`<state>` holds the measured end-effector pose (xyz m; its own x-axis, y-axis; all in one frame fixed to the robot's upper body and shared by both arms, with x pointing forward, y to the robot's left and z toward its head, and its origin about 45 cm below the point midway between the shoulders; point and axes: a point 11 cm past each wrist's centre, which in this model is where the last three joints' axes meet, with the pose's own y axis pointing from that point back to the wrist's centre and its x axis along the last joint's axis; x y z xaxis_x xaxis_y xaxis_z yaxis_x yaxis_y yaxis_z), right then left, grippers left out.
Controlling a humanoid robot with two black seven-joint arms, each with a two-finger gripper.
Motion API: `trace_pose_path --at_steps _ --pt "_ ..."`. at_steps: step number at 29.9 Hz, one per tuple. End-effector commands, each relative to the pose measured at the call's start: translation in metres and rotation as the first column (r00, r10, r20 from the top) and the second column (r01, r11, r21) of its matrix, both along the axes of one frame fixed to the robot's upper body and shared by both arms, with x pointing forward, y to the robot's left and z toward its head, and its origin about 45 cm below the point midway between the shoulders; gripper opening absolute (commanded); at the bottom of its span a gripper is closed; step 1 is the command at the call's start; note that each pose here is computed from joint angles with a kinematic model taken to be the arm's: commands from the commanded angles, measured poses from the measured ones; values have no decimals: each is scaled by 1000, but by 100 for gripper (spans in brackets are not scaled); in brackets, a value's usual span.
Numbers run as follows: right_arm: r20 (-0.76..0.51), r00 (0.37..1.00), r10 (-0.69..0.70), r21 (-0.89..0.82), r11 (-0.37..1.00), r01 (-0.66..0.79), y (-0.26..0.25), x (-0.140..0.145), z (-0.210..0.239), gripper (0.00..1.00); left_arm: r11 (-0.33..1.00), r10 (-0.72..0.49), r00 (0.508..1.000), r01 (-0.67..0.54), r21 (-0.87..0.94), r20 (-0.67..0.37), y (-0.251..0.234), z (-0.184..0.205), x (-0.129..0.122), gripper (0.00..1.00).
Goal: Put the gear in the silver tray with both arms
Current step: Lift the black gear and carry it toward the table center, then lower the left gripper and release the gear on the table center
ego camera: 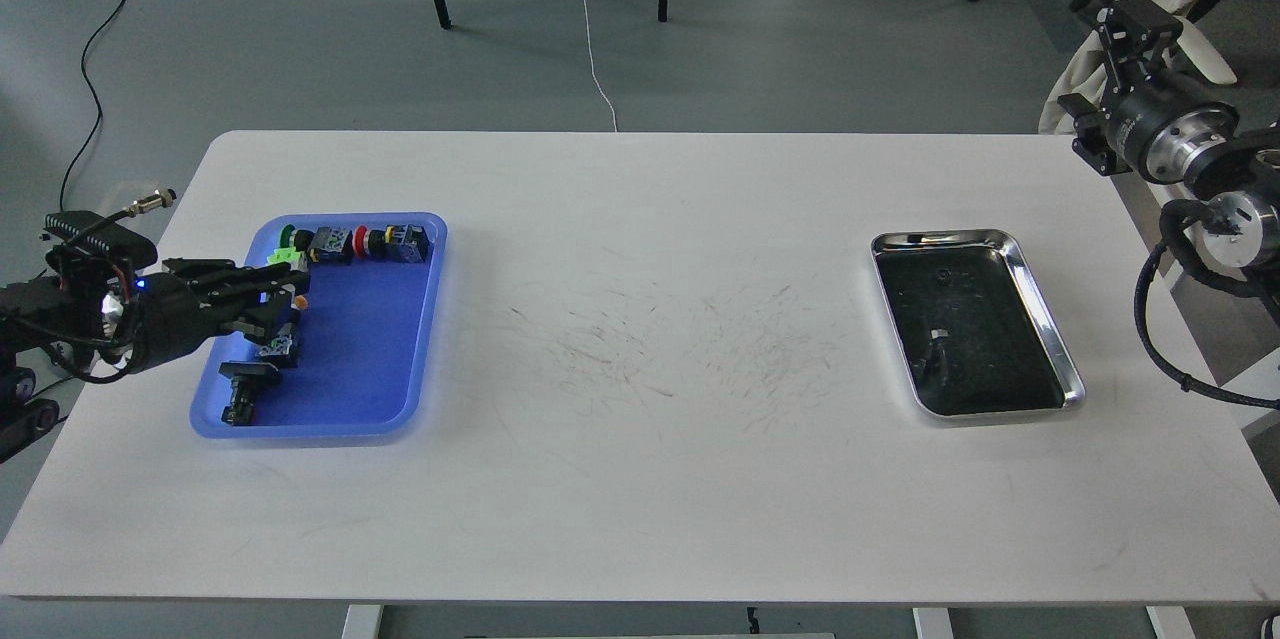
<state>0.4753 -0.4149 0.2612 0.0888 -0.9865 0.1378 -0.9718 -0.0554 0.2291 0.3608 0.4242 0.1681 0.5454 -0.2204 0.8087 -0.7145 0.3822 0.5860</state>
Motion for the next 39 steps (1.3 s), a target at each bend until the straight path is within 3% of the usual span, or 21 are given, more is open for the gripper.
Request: trace_pose_path --at_steps 1,8,15,23,33,39 --pt "0 1000 1 0 1000 -1 0 0 0 93 1000 -9 1000 9 -12 7 -5 12 6 7" --pt "-3 1000 1 -1 1000 -1 0 0 -1 93 985 -81 996 84 -150 29 -55 51 21 7" --pt "-6 1000 3 -1 1000 -3 1 -1 -3 93 910 -312 948 319 -264 71 -148 78 10 7" --pt "-9 1000 3 -4 1000 -3 1 -1 -3 93 815 -461 884 456 -357 76 -241 63 8 7" --pt "-20 1000 -9 -24 1000 8 -2 -3 -8 93 799 -496 868 466 -381 23 -324 15 24 4" --pt "-20 1000 -15 -27 1000 14 -4 -3 -8 93 778 -538 843 491 -390 -11 -375 -9 12 2"
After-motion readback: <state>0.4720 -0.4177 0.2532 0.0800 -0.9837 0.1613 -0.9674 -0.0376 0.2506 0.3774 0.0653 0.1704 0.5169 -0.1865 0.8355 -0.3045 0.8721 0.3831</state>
